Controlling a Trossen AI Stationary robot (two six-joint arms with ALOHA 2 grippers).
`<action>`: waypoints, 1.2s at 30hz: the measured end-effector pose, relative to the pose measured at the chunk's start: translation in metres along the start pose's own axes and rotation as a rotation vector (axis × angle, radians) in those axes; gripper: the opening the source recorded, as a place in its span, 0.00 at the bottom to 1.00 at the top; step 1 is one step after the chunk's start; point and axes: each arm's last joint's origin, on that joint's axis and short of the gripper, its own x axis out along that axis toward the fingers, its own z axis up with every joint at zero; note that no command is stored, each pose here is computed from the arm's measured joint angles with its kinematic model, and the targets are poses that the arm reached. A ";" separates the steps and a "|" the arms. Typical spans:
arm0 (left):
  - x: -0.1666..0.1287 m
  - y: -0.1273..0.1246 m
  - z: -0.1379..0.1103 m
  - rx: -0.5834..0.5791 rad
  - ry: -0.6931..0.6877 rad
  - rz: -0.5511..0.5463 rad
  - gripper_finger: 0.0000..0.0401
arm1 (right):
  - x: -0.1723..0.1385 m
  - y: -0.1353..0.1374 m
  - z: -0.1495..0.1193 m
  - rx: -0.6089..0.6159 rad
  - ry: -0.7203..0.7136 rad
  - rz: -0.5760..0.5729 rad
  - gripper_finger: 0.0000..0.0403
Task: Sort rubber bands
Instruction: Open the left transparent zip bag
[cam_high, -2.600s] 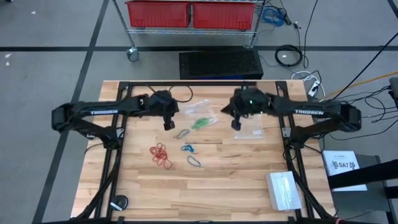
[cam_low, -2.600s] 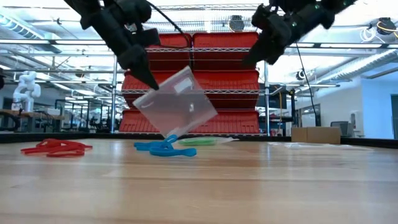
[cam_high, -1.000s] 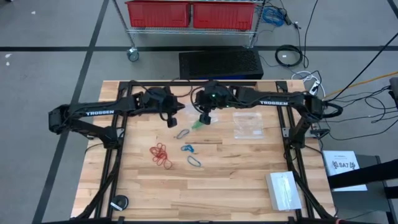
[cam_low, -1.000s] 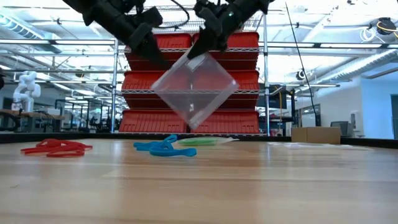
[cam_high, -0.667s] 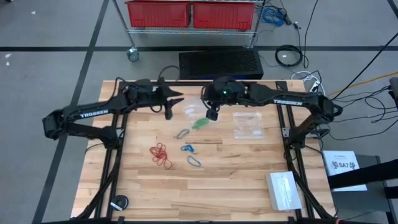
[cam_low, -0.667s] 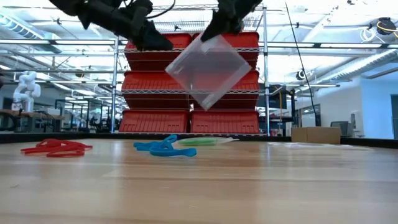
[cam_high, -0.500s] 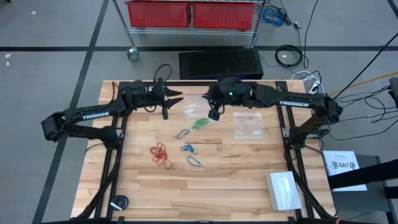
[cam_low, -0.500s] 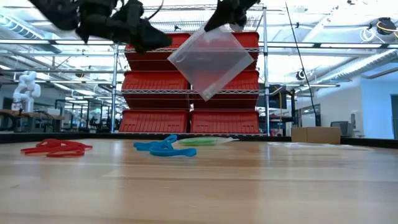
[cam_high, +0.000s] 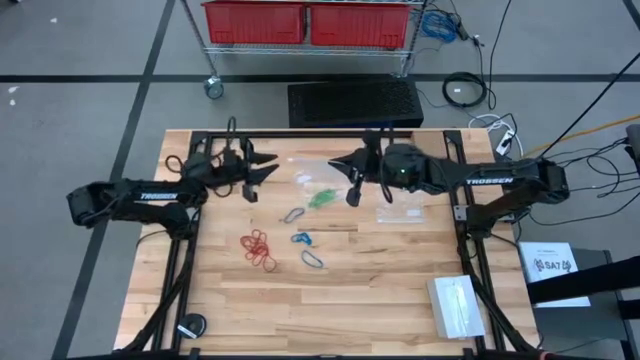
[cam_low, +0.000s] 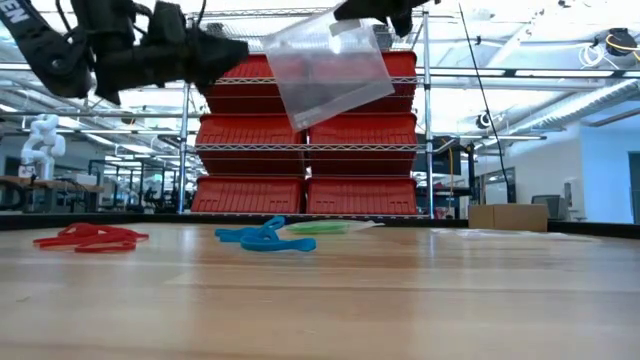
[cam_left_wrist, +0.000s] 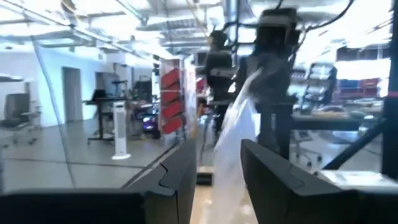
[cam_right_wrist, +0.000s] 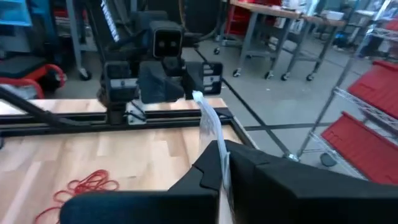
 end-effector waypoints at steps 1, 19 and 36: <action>0.001 -0.001 0.001 -0.003 -0.002 -0.007 0.33 | 0.000 0.001 0.000 0.001 -0.001 0.013 0.00; 0.012 -0.018 0.003 0.052 -0.013 -0.041 0.33 | 0.001 0.005 0.005 0.023 -0.068 0.064 0.00; 0.025 -0.016 0.019 0.107 -0.046 -0.070 0.24 | 0.001 0.006 0.005 0.033 -0.068 0.090 0.00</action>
